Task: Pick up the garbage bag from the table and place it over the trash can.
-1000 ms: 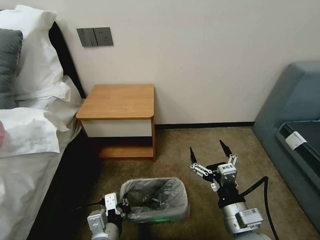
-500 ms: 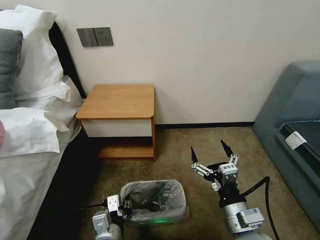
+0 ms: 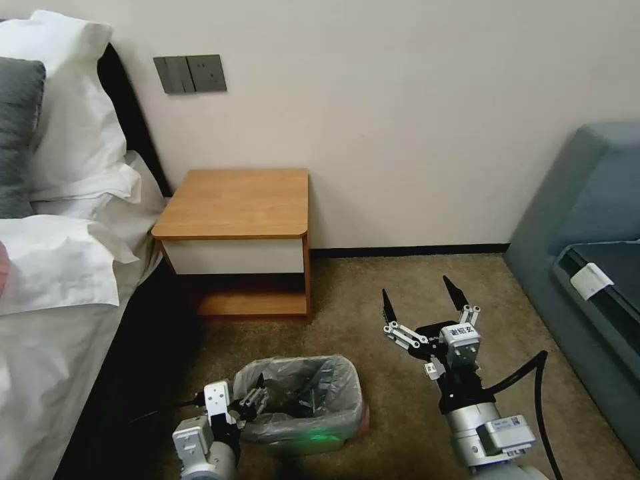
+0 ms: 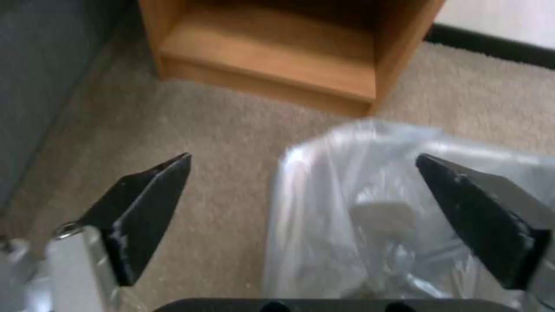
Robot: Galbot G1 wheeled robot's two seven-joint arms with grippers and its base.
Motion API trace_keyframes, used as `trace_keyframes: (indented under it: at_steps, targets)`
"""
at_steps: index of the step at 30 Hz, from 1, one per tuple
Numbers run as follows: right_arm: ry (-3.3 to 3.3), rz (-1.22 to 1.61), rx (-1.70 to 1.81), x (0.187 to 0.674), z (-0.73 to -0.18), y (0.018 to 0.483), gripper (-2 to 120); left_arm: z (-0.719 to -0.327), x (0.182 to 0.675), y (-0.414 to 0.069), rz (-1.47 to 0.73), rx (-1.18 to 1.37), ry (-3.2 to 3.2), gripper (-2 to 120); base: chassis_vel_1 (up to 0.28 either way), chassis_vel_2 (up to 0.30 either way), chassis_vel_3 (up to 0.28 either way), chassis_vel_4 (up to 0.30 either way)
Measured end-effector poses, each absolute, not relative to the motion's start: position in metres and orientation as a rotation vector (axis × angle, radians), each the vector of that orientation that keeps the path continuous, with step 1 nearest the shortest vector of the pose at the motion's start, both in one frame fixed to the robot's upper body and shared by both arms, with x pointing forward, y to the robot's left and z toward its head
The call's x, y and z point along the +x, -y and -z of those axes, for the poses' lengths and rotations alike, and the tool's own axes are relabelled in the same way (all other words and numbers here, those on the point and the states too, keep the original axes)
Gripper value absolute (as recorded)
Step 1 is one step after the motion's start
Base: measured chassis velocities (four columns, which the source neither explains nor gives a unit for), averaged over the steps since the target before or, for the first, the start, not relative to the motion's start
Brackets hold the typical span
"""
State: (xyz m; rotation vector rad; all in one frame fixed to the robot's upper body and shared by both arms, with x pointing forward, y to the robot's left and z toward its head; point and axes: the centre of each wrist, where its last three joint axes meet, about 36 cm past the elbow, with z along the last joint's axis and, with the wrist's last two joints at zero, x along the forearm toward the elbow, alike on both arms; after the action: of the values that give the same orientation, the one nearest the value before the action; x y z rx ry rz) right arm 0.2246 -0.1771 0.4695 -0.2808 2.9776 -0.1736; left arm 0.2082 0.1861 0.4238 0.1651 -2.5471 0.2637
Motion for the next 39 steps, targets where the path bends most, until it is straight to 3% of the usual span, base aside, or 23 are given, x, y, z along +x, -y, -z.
trace_keyframes:
  at_steps: [7,12,16,23,39]
  targets:
    - [-2.982,0.149,-0.287,0.226,-0.468,0.178,100,-0.433,0.212,-0.199,-0.186,0.224,2.748,100,0.0,0.0,0.0,0.0]
    - [-3.013,0.063,-0.263,0.226,-0.448,0.183,100,-0.419,0.213,-0.215,0.023,0.175,3.109,100,0.0,0.0,0.0,0.0]
    - [-3.038,0.049,-0.187,0.22,-0.429,0.192,100,-0.419,0.204,-0.225,-0.007,0.114,3.231,100,0.0,0.0,0.0,0.0]
    - [-3.051,0.076,-0.043,0.189,-0.407,0.219,100,-0.423,0.161,-0.3,0.09,0.174,3.274,100,0.0,0.0,0.0,0.0]
    - [-3.023,0.146,0.123,0.177,-0.396,0.214,100,-0.437,0.142,-0.278,-0.016,0.072,3.252,100,0.0,0.0,0.0,0.0]
